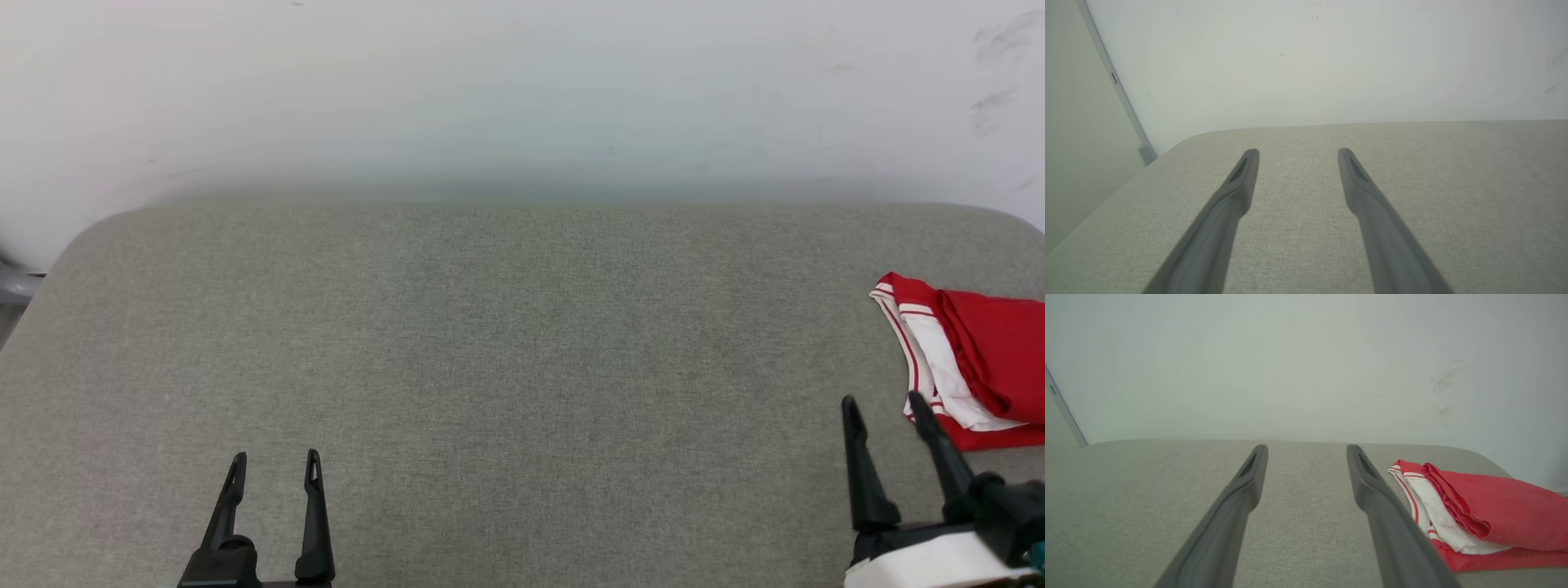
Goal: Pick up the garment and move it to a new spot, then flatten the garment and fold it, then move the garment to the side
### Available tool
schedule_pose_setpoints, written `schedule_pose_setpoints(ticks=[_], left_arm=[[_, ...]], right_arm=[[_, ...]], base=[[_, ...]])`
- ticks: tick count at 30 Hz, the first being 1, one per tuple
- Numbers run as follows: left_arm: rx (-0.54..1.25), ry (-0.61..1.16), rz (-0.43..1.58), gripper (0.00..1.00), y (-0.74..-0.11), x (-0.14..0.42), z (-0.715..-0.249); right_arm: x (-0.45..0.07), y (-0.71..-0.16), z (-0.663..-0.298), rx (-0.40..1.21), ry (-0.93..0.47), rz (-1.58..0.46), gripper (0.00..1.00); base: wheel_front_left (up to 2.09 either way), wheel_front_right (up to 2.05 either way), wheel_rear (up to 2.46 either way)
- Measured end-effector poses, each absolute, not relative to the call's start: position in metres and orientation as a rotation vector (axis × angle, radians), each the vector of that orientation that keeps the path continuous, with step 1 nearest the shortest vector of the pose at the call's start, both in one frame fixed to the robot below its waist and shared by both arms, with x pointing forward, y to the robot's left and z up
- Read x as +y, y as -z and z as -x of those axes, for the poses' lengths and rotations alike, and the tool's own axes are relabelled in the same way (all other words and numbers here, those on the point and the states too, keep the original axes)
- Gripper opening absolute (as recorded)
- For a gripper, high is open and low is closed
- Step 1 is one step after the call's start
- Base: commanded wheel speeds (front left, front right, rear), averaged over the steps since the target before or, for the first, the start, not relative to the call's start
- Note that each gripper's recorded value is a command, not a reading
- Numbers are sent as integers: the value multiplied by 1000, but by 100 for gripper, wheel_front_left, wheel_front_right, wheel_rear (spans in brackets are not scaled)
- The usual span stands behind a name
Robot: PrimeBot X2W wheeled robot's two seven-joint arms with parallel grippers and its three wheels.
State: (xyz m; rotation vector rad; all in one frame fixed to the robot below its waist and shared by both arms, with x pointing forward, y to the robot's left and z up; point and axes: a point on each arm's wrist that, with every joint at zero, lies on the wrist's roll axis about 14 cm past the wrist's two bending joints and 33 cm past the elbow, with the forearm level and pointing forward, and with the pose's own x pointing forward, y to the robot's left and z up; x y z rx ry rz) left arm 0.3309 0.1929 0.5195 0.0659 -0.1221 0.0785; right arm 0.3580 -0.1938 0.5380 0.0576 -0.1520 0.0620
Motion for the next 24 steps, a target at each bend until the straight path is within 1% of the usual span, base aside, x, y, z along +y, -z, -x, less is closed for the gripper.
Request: schedule_pose_setpoints(ticks=[9, 22, 23, 24], left_arm=[[-120, -64, -50, 100, -518, 192, -323], [-96, -51, -28, 100, -511, 191, -319], [-92, -53, -27, 0, -509, 192, -319], [-82, -53, -25, 0, -506, 192, -318]], right_arm=[[-177, -517, -337, -102, -81, -102, 100], [-178, -509, -331, -83, -72, -103, 100], [-178, -508, -331, -81, -72, -103, 0], [-178, -505, -331, -72, -71, -104, 0]], base=[[0, 0, 0], [0, 0, 0], [0, 0, 0], [0, 0, 0]])
